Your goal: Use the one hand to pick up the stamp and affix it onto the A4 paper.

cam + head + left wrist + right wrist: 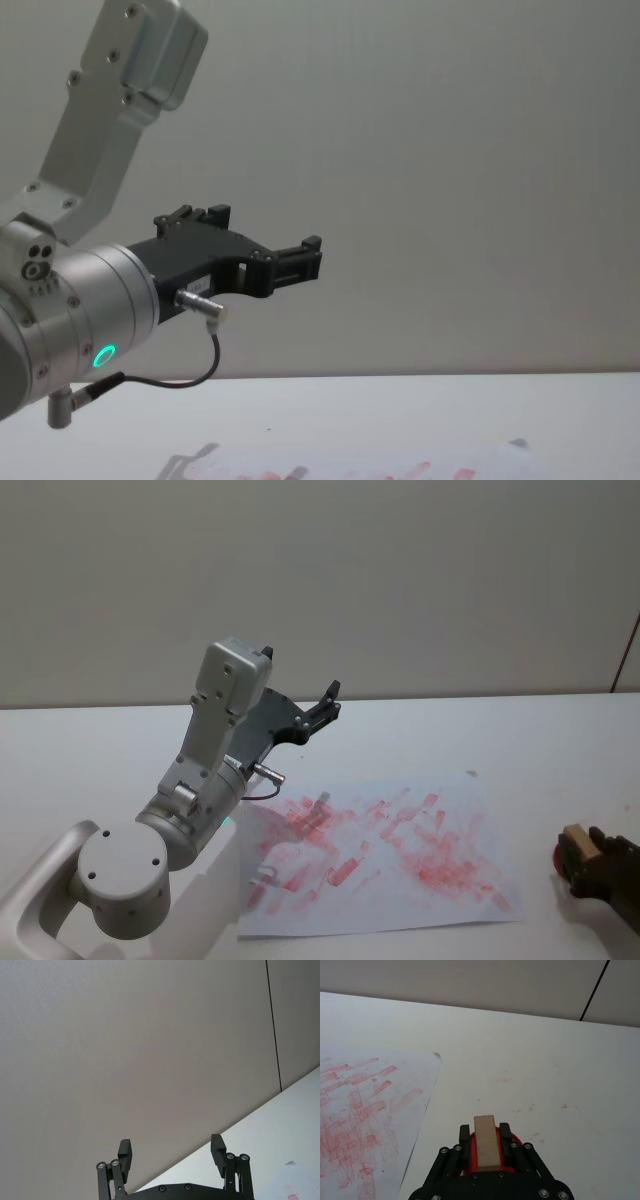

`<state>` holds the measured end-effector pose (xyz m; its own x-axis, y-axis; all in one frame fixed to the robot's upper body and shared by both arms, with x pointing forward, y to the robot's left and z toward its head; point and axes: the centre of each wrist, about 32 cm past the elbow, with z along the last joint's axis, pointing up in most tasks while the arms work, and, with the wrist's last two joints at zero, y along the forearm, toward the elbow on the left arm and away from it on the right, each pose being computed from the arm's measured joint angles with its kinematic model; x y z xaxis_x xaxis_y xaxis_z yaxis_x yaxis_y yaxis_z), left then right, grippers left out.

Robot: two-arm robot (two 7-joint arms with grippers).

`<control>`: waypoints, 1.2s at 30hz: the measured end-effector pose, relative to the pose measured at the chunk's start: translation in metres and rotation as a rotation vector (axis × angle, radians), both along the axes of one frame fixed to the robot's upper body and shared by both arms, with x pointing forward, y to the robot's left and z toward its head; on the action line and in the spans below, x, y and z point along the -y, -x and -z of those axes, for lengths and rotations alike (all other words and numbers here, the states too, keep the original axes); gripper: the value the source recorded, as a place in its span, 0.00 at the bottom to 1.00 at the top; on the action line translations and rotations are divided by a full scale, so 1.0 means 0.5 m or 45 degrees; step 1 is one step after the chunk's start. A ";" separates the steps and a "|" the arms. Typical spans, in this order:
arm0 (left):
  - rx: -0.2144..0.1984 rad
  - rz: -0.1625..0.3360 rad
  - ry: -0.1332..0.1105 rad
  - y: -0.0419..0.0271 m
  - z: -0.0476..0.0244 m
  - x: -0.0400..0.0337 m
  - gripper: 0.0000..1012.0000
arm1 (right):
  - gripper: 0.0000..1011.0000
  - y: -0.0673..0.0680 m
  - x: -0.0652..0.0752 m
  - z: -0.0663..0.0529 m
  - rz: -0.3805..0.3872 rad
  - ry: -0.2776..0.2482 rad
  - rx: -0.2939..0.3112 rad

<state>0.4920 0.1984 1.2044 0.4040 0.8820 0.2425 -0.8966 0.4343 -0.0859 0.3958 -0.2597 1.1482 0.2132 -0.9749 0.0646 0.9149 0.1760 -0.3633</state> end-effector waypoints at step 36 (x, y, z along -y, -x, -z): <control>0.000 0.000 0.000 0.000 0.000 0.000 0.99 | 0.21 -0.076 -0.044 -0.048 -0.288 -0.059 0.218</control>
